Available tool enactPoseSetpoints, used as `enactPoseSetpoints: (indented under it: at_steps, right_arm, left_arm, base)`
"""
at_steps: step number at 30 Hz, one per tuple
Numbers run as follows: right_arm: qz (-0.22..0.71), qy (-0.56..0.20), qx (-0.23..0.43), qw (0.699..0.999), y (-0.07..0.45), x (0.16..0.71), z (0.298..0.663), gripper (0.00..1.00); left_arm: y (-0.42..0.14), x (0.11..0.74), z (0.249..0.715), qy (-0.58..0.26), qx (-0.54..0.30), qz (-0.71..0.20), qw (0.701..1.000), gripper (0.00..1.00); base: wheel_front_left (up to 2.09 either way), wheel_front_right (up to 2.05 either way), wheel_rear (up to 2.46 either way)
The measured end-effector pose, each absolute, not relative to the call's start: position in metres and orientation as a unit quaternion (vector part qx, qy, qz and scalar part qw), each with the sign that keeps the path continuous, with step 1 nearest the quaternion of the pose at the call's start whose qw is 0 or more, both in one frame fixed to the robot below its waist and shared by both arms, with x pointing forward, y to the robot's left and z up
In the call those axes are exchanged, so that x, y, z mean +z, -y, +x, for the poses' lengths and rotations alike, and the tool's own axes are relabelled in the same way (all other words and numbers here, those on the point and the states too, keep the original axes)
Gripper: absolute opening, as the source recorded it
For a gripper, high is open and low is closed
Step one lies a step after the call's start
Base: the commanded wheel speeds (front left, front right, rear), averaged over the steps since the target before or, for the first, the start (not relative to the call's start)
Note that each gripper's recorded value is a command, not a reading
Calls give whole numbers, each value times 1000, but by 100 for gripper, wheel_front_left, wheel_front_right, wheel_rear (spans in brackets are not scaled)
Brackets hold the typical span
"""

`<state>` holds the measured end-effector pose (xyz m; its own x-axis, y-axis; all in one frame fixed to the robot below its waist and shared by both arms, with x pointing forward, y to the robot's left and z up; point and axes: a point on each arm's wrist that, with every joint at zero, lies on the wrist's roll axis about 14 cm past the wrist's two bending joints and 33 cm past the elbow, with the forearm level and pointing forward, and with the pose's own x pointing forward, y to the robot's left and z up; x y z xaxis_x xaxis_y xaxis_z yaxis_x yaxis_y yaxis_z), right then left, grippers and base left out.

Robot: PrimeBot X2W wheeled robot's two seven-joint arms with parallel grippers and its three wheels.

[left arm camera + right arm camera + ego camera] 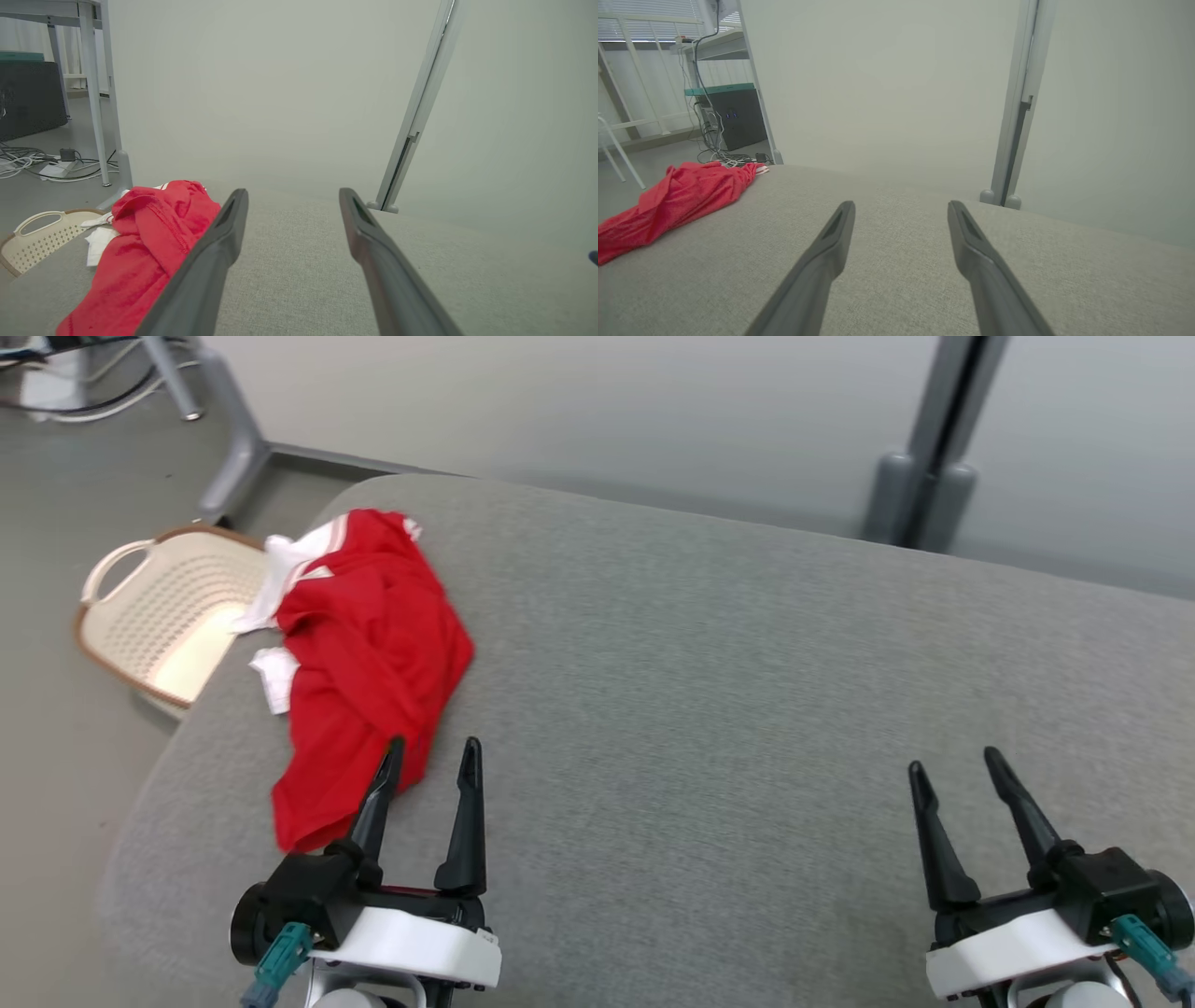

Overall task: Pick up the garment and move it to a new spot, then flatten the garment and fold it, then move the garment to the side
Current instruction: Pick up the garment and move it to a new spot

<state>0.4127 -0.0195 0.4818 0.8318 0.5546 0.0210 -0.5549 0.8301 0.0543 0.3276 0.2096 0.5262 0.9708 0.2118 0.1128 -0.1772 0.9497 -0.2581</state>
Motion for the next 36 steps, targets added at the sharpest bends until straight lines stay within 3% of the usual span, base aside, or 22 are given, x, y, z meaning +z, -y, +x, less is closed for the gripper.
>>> enactPoseSetpoints:
  at_steps: [14, 28, 36]
  right_arm:
    - [41, -8, 403, 914, -64, 478, 400, 100]
    - [38, -12, 385, 922, -49, 474, 406, 100]
    - [22, -12, 358, 933, -19, 463, 432, 100]
  left_arm:
    - [-270, 532, 276, 89, 216, -121, 965, 100]
    - [-280, 530, 281, 83, 224, -100, 966, 100]
    - [-299, 517, 319, 53, 224, -75, 970, 100]
  base:
    - [0, 0, 0]
    - [0, 0, 0]
    - [0, 0, 0]
